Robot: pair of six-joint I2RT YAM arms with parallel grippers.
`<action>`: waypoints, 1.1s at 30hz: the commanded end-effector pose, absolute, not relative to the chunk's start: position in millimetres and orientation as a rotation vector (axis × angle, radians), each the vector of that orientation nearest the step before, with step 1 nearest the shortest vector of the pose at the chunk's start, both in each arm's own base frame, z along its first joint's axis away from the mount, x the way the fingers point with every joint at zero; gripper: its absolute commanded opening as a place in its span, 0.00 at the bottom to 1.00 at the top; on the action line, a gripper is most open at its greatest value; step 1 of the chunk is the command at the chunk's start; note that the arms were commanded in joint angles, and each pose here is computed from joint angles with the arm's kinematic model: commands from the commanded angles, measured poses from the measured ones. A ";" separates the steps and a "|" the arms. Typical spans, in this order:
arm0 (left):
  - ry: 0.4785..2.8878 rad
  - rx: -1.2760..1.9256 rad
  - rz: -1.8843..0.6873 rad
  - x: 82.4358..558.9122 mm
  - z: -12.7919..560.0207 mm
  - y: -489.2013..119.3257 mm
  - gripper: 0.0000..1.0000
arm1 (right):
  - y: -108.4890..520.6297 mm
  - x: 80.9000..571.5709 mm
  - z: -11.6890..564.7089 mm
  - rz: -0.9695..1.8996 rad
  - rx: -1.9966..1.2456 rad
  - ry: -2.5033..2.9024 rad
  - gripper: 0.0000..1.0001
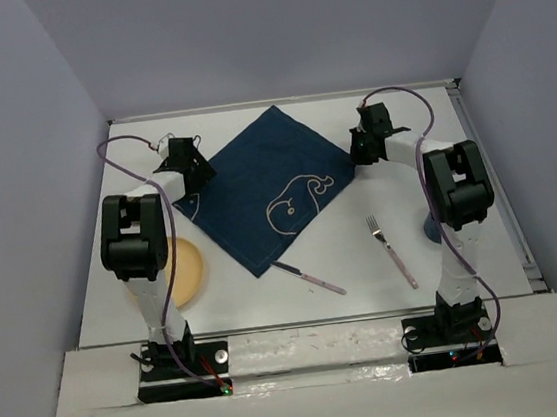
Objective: Set the dinner table for one person
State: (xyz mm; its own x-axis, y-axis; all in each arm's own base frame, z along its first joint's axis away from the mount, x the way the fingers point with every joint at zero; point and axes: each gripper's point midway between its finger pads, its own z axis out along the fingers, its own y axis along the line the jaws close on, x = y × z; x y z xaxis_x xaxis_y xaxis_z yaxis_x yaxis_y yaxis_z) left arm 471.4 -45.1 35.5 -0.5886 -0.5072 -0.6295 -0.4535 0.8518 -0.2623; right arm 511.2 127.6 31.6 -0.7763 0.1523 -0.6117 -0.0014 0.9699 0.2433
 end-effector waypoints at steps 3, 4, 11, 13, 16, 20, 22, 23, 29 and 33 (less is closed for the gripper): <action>2.367 -0.578 -0.207 494.8 28.1 -91.7 0.79 | 88.6 501.0 74.3 0.349 0.317 2.298 0.00; 2.374 -0.570 -0.215 497.9 26.2 -97.2 0.79 | 84.9 498.4 77.1 0.359 0.339 2.285 0.00; 2.346 -0.483 -0.248 555.4 29.2 -143.8 0.74 | 85.0 467.9 80.9 0.430 0.388 2.259 0.00; 2.326 -0.480 -0.281 572.9 33.3 -155.4 0.73 | 85.7 460.8 81.4 0.445 0.404 2.255 0.00; 2.183 -0.457 -0.405 634.9 88.0 -182.4 0.73 | 89.9 457.9 77.1 0.479 0.406 2.252 0.00; 2.072 -0.399 -0.388 664.1 159.3 -185.3 0.74 | 95.4 456.8 74.9 0.517 0.402 2.261 0.00; 2.051 -0.360 -0.331 654.3 199.6 -180.0 0.76 | 95.2 458.9 76.4 0.517 0.407 2.253 0.00; 1.942 -0.355 -0.320 650.2 257.7 -175.8 0.77 | 95.8 459.9 77.3 0.521 0.404 2.251 0.00; 2.028 -0.186 -0.216 555.6 310.7 -234.4 0.67 | 98.3 463.5 79.9 0.539 0.395 2.238 0.00; 1.870 -0.089 -0.346 502.1 403.6 -267.7 0.64 | 98.7 457.2 79.5 0.538 0.362 2.243 0.00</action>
State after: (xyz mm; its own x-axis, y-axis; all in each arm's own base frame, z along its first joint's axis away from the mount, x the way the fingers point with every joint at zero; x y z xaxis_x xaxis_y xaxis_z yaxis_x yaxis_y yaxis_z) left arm 579.2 -237.1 306.7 -0.4097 -0.2951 -0.8632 -0.0370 0.9508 -0.3075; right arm 450.6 92.2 64.7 -0.6825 0.4333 -0.5886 0.1467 0.8702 0.4704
